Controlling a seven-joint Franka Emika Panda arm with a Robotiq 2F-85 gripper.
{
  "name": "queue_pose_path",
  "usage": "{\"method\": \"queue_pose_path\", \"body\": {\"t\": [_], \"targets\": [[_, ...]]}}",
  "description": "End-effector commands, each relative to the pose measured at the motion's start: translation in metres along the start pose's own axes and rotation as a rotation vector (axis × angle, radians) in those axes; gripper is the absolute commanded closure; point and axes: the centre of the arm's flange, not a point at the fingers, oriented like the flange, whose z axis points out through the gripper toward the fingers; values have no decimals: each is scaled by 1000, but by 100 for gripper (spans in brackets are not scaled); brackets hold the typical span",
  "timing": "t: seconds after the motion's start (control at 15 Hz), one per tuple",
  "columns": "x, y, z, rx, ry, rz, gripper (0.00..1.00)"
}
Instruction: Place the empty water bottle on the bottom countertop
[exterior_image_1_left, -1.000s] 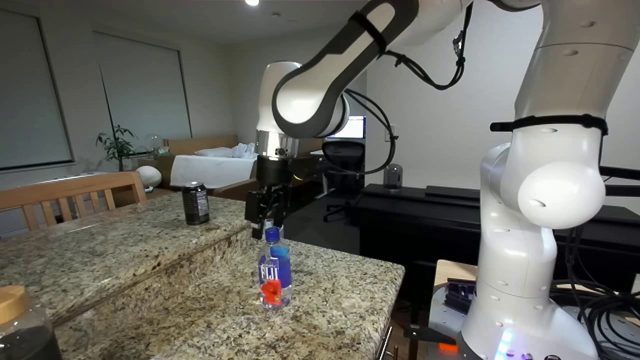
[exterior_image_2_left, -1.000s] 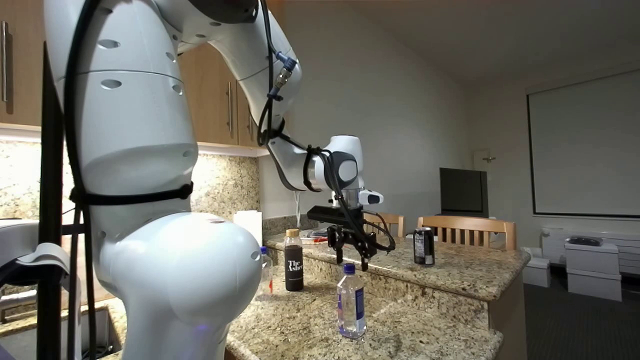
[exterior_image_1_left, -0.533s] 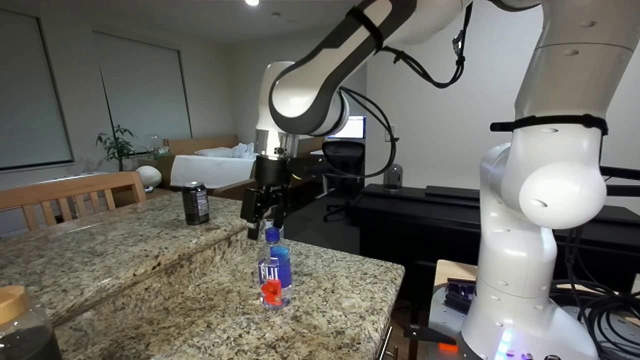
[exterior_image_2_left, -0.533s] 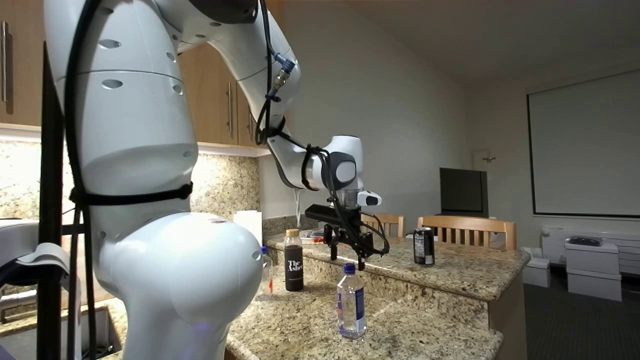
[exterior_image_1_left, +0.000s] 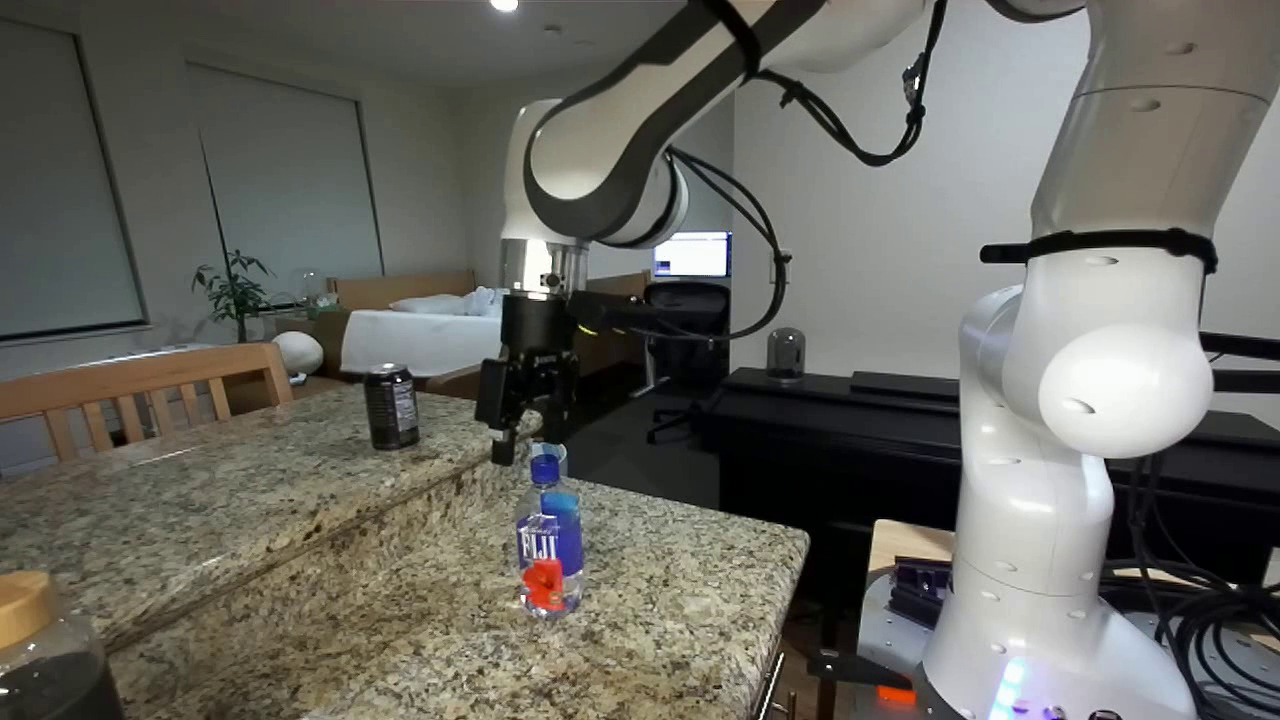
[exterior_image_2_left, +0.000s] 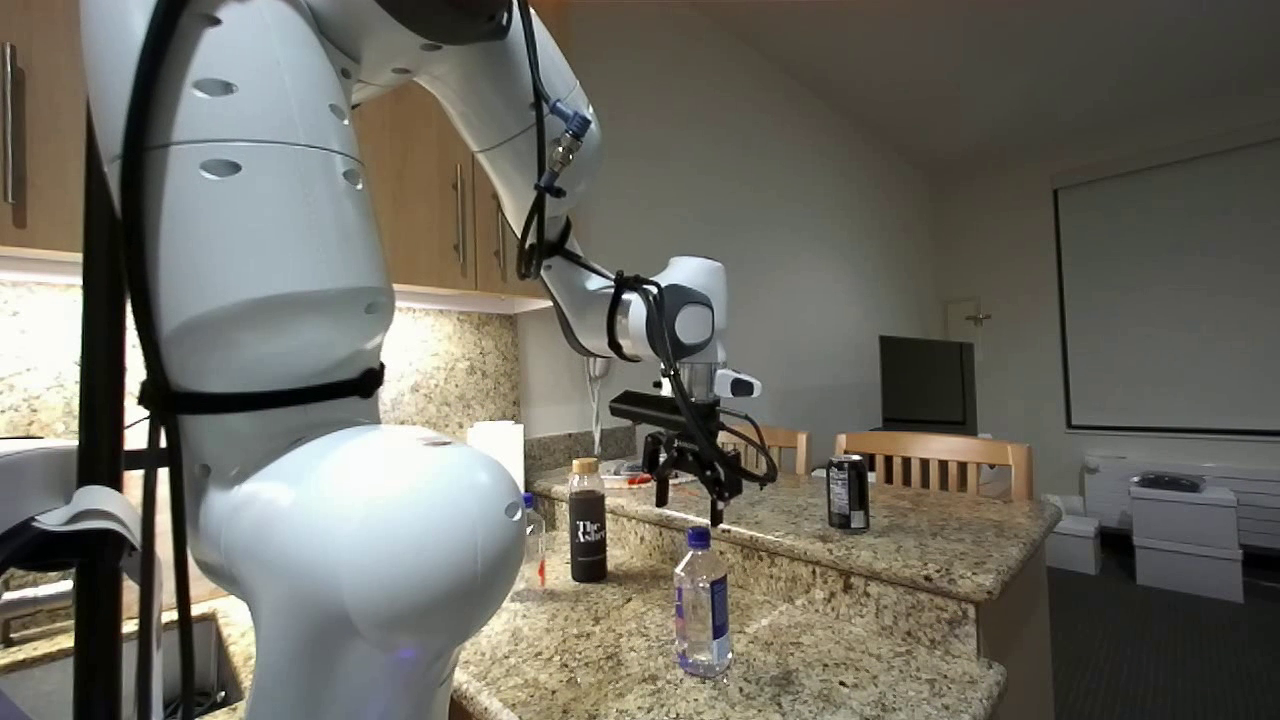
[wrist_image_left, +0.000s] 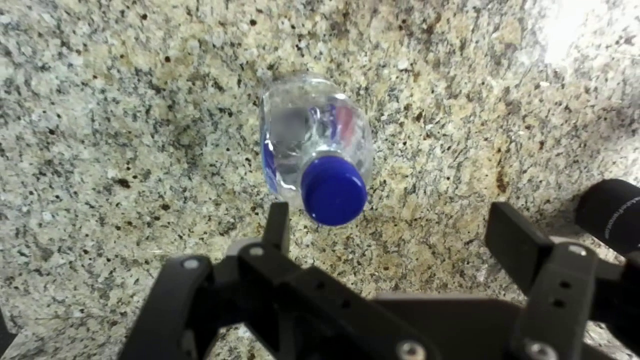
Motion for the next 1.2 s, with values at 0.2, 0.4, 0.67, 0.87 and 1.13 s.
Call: {"method": "queue_pose_path", "body": {"t": [0.2, 0.4, 0.67, 0.87, 1.13], "targets": [[8, -7, -29, -56, -62, -14, 0], [13, -7, -41, -85, -89, -3, 0], [14, -5, -51, -112, -116, 7, 0], [16, -4, -46, -87, -114, -8, 0], [16, -5, -45, -88, -118, -8, 0]]}}
